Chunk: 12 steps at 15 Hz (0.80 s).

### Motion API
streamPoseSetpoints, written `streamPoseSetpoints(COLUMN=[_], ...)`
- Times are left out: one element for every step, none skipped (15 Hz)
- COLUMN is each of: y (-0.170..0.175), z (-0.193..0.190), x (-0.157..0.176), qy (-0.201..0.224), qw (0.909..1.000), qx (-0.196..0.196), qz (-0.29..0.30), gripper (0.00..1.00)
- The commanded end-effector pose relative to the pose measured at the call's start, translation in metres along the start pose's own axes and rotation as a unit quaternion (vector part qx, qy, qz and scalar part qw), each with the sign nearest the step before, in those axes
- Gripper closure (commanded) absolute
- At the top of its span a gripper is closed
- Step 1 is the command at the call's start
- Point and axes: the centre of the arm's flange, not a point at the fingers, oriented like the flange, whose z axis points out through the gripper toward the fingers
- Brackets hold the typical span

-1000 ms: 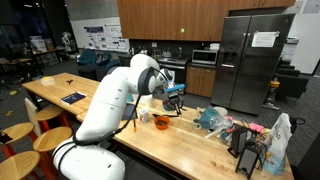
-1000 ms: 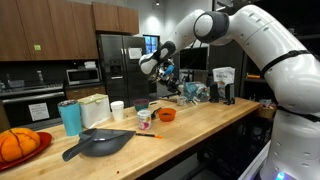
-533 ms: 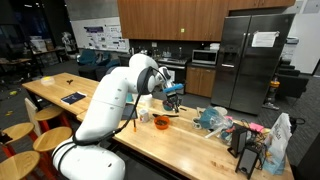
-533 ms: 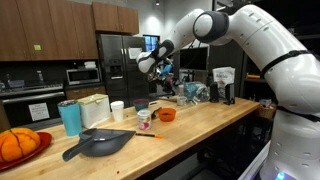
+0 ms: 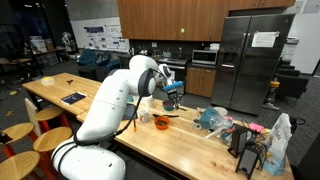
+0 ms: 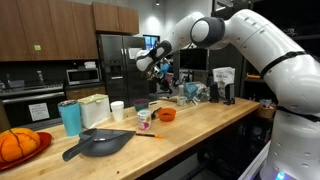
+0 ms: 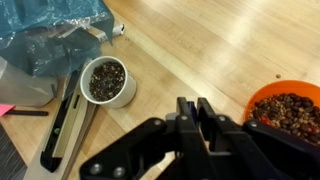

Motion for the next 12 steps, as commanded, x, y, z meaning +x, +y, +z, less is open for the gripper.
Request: streamPoseSetpoints(y=[0.024,0.027,0.029,0.03,0.031,0.03,0.031,0.028,0.028,0.026,0.023,0.023], z=[-0.008,-0.009,-0.01,-0.012,-0.015,-0.015,-0.018,-0.02,-0.021,-0.022,-0.024,-0.023], x=[0.019,0.023,0.026,0.029,0.032,0.034,0.037,0.037,0.04,0.042,0.042,0.045], qy=[-0.006,-0.011,-0.018,-0.024,-0.03,-0.037,-0.042,-0.047,-0.051,-0.056,-0.06,-0.065], qw=[0.9999,0.9998,0.9998,0.9996,0.9995,0.9993,0.999,0.9988,0.9986,0.9983,0.998,0.9977], qx=[0.015,0.014,0.012,0.01,0.007,0.007,0.007,0.007,0.005,0.003,0.002,0.0], qz=[-0.003,-0.003,-0.005,-0.007,-0.009,-0.01,-0.012,-0.013,-0.015,-0.017,-0.018,-0.02], gripper=[0.96,0.96,0.96,0.96,0.96,0.96,0.96,0.96,0.96,0.96,0.96,0.96])
